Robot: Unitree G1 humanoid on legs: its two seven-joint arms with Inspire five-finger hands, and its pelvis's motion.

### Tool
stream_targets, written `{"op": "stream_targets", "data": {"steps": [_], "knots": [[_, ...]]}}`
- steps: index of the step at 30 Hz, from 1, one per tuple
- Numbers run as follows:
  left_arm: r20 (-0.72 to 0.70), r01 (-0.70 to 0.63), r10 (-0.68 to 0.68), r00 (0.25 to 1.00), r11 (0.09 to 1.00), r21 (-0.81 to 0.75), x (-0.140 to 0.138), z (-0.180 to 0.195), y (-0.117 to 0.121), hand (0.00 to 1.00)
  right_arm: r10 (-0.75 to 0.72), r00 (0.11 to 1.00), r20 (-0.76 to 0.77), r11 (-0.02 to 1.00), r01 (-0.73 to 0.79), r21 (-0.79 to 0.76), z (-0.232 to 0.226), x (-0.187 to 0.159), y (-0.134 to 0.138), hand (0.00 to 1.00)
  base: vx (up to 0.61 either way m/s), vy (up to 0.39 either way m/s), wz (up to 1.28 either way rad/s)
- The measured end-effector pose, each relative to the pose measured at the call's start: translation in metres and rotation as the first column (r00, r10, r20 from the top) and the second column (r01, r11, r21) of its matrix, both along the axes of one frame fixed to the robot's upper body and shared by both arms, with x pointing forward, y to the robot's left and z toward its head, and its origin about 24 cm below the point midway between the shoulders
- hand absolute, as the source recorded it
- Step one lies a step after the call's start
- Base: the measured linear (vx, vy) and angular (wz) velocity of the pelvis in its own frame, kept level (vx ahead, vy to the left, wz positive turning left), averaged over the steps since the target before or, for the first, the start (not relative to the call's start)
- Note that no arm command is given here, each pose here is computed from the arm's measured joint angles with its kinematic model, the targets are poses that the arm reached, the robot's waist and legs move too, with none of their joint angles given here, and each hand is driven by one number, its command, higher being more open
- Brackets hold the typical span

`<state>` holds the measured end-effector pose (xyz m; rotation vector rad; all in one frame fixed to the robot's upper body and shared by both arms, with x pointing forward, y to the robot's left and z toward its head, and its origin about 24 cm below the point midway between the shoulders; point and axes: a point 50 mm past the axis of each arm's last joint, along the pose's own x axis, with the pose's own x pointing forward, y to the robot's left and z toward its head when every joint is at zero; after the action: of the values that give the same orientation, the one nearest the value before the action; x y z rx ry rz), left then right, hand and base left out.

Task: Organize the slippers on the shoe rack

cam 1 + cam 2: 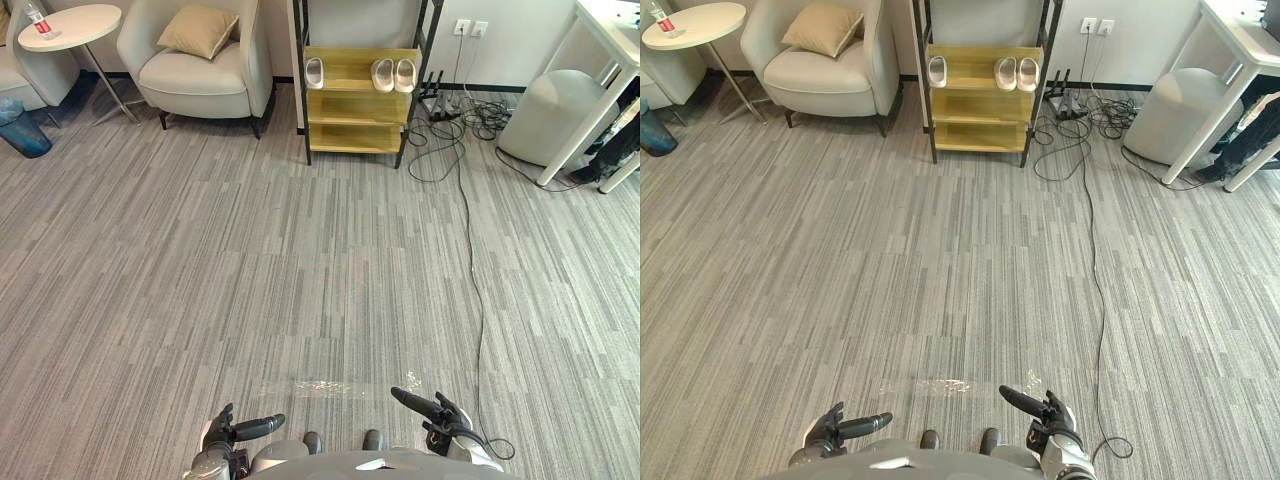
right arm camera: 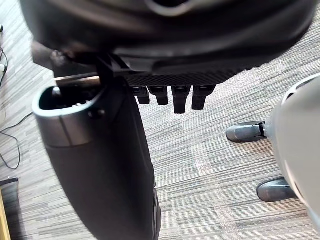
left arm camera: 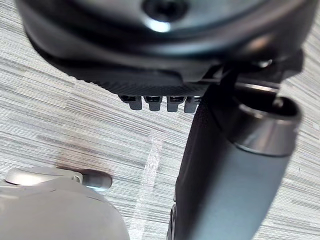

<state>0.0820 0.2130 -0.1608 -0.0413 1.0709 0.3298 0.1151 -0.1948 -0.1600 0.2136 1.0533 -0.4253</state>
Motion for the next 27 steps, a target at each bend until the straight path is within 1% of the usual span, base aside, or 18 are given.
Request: {"op": "stream_targets", "data": {"steps": [27], "knots": [[-0.002, 0.000, 0.000, 1.000, 1.000, 0.012, -0.0006, 0.0008, 0.0050, 1.00, 0.003, 1.000, -0.002, 1.000, -0.003, 0.015, -0.0009, -0.0005, 0.0061, 1.00, 0.00, 0.000, 0.00]]}}
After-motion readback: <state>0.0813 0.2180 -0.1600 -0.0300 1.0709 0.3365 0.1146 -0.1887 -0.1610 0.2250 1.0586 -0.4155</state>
